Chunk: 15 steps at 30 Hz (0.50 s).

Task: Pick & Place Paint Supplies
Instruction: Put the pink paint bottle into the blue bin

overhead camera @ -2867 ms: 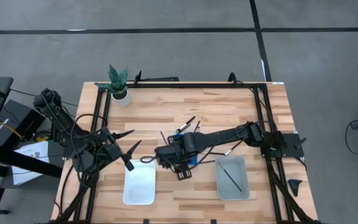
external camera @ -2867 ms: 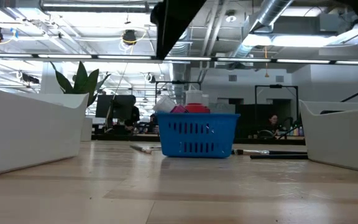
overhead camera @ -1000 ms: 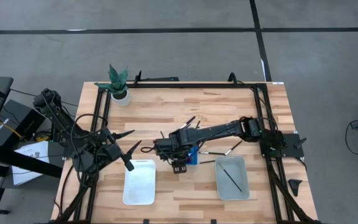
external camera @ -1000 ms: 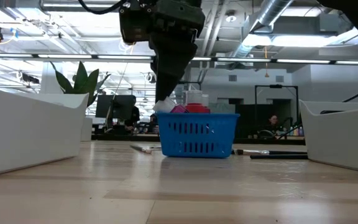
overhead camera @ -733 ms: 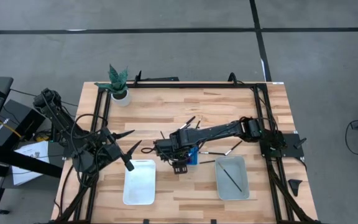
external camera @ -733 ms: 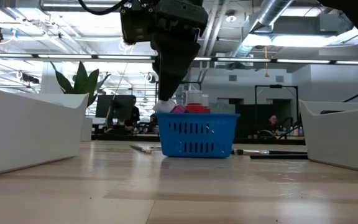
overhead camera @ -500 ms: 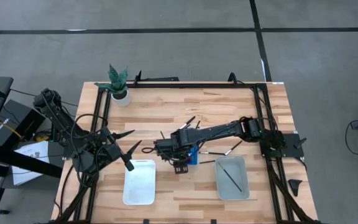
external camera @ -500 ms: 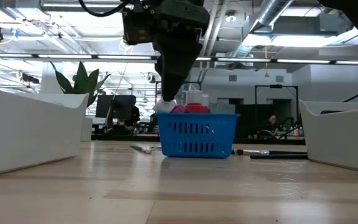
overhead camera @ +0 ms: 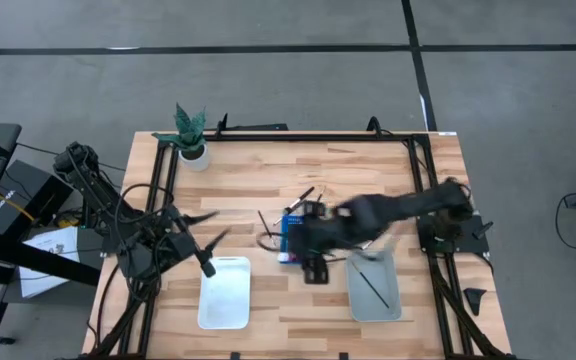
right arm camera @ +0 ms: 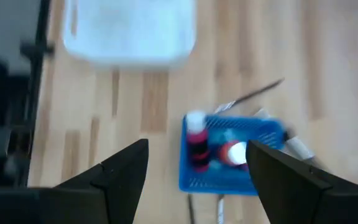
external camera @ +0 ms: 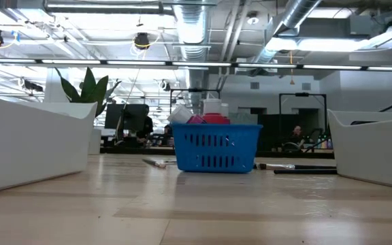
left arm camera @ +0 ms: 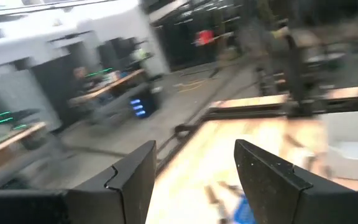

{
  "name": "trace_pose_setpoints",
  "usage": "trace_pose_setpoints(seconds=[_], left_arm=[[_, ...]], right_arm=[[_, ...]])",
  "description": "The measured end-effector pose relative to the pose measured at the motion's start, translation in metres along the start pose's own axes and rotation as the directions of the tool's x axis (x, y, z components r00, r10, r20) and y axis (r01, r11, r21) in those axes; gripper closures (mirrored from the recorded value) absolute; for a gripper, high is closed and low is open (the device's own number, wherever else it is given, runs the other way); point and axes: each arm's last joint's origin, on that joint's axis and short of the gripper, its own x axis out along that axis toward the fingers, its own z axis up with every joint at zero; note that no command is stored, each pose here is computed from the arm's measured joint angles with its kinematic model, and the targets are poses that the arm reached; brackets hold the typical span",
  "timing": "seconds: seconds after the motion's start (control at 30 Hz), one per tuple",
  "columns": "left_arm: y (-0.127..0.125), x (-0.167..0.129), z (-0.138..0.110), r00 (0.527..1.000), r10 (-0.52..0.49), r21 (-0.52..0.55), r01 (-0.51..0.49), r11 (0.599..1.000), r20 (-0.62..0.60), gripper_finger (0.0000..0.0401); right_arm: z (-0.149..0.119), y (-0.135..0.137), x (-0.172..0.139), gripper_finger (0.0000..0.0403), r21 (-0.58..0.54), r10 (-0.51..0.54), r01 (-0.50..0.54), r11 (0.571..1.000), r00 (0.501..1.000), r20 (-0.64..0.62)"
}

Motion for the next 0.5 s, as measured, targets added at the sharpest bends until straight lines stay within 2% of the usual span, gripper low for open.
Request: trace_pose_setpoints(seconds=[0.1, 0.2, 0.33, 0.5], left_arm=[[-0.008, 0.001, -0.006, 0.976, -0.216, -0.003, 0.216, 0.976, 0.032, 0.0192], [-0.012, 0.01, -0.012, 0.936, -0.352, -0.035, 0.352, 0.935, 0.016, 0.0192], [-0.017, 0.037, -0.03, 0.914, -0.394, -0.084, 0.386, 0.918, -0.097, 0.0187], [-0.031, 0.079, -0.06, 0.875, -0.414, -0.076, 0.409, 0.91, -0.252, 0.0171]], right_arm=[[-0.01, 0.025, -0.044, 0.0137, 0.006, -0.128, 0.129, 0.992, 0.979, 0.162], [-0.029, 0.054, -0.078, 0.0137, 0.042, -0.287, 0.287, 0.957, 0.912, 0.293], [-0.062, 0.087, -0.106, 0.0137, 0.087, -0.44, 0.444, 0.892, 0.807, 0.394], [-0.095, 0.111, -0.117, 0.0137, 0.138, -0.488, 0.48, 0.866, 0.755, 0.437]])
